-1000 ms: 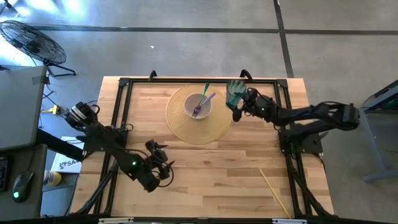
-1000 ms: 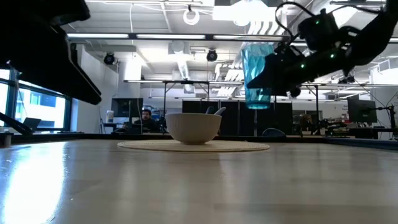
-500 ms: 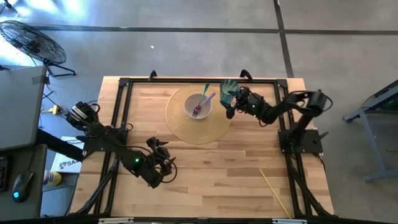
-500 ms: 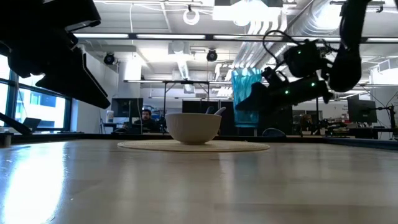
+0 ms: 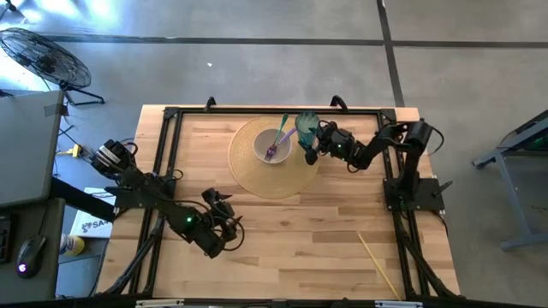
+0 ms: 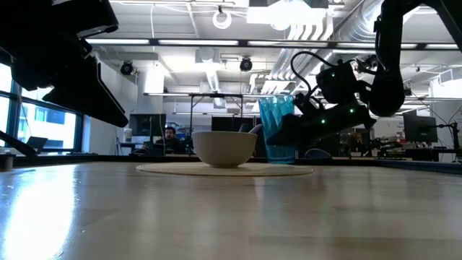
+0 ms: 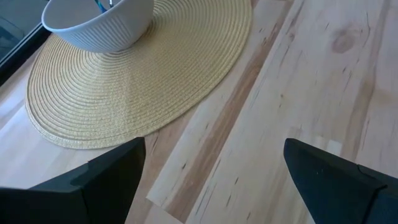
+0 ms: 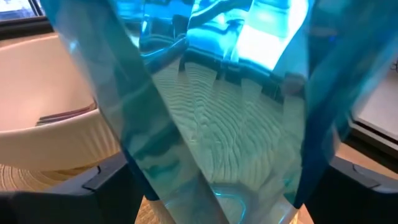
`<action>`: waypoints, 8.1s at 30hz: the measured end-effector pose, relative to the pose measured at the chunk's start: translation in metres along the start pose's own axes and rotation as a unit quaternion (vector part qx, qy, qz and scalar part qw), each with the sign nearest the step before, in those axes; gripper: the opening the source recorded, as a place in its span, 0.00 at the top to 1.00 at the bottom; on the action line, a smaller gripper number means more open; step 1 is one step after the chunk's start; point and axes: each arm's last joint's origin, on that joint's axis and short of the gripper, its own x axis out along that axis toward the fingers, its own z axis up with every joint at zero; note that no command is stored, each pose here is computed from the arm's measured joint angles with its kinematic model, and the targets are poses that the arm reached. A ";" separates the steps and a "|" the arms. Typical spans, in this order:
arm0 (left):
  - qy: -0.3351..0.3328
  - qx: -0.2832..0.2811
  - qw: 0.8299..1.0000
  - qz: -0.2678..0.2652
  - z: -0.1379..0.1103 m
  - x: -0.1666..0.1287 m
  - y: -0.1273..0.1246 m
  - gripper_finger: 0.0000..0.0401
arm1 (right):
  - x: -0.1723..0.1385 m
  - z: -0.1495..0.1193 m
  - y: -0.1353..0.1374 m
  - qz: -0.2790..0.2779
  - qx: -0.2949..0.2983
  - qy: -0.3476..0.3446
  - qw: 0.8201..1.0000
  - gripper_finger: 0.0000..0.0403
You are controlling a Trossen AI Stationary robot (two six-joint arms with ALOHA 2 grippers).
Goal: Pick & Place Utensil
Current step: Put the blue cup on the mat to the top right of the white bowl, then put the yellow straw into the blue cup, then return to Home Position
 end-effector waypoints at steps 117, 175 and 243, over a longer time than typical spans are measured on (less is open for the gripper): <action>0.213 0.031 0.971 -0.105 -0.003 -0.031 0.029 0.06 | -0.196 -0.026 0.191 -0.102 0.160 0.731 0.655 0.66; 0.176 -0.023 0.971 -0.163 0.007 -0.030 0.016 0.06 | -0.228 0.256 0.077 -0.057 0.105 -0.027 0.993 1.00; 0.179 -0.023 0.969 -0.166 0.006 -0.031 0.016 0.06 | -0.194 0.154 0.102 0.151 0.033 0.127 0.980 0.51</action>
